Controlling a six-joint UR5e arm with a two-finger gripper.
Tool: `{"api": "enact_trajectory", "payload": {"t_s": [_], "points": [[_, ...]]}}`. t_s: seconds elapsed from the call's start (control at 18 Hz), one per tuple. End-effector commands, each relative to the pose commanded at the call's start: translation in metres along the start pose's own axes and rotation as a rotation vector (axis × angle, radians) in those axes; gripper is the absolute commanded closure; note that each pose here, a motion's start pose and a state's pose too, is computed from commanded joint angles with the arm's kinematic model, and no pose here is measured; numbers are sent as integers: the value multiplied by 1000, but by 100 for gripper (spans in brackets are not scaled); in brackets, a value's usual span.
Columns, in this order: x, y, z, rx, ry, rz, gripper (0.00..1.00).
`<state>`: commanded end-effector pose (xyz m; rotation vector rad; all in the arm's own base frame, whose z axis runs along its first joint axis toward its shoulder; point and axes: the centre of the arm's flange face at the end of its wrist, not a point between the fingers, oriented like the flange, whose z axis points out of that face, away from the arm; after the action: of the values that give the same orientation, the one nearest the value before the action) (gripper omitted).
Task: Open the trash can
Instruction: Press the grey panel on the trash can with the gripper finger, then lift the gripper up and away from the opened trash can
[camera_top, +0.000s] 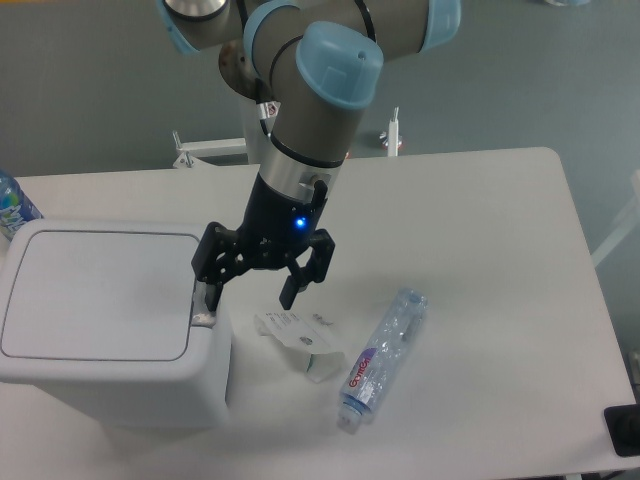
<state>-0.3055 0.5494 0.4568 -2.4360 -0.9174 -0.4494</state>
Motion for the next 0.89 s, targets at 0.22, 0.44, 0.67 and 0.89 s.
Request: {"api": "enact_trajectory", "payload": {"t_s": [0.22,0.44,0.67,0.89], "points": [[0,0,0,1,0,1,0],[2,-1,-4,7,-1,4,0],[22,-13,-40,92,-2,51,0],[17,-35,-91,236,-113,87,0]]}}
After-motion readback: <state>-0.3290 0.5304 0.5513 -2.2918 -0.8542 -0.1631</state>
